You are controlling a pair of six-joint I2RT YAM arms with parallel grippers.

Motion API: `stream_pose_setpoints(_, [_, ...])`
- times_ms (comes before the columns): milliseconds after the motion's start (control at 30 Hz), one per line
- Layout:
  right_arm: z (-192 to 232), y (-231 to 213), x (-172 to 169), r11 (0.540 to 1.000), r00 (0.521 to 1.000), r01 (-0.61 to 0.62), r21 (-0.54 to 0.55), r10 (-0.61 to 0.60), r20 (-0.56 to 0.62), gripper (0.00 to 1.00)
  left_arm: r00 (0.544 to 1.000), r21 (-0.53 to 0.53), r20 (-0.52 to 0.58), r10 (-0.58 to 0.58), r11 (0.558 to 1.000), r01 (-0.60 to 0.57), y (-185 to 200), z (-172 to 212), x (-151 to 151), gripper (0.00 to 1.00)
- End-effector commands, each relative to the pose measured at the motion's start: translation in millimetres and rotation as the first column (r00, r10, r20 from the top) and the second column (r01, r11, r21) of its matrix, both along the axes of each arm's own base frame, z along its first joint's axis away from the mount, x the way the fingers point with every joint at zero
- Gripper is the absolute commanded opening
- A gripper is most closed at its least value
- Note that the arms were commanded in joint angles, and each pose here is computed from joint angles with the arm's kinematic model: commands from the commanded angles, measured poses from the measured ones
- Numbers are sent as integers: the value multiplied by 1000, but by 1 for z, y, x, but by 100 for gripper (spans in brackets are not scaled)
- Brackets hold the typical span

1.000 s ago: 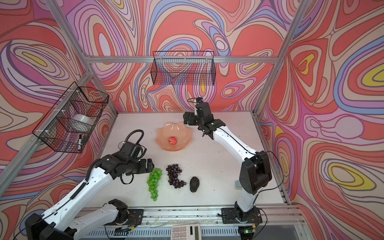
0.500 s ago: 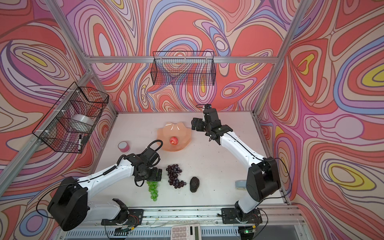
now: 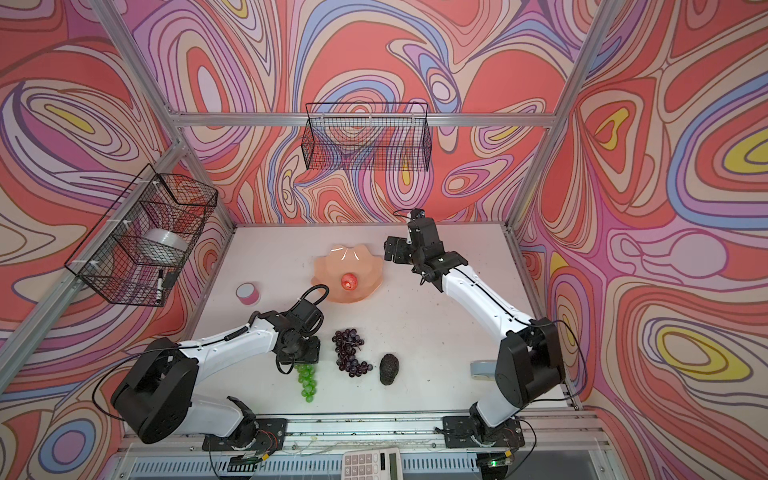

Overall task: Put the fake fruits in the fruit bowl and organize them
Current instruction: 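Grasp the green grapes with the left gripper and lift toward the bowl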

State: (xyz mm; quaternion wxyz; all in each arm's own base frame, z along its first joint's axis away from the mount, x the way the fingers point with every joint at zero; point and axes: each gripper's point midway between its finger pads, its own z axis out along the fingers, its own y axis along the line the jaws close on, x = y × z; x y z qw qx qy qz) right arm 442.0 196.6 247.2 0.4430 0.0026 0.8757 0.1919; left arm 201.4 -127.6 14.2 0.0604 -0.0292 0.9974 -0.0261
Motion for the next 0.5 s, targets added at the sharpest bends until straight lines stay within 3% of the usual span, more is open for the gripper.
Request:
stream_pose_setpoints(0, [8, -10, -4, 1000, 1000, 23, -20, -22, 20, 98, 999, -7, -30, 19, 1000, -19, 0, -10, -7, 42])
stream_pose_setpoints(133, [8, -12, -5, 999, 999, 29, -20, -28, 19, 98, 1000, -11, 29, 6, 1000, -6, 4, 13, -4, 25])
stream_pose_setpoints(467, [1, -6, -2, 1000, 1000, 17, -3, -17, 4, 98, 962, -3, 267, -54, 998, 57, 14, 112, 17, 23])
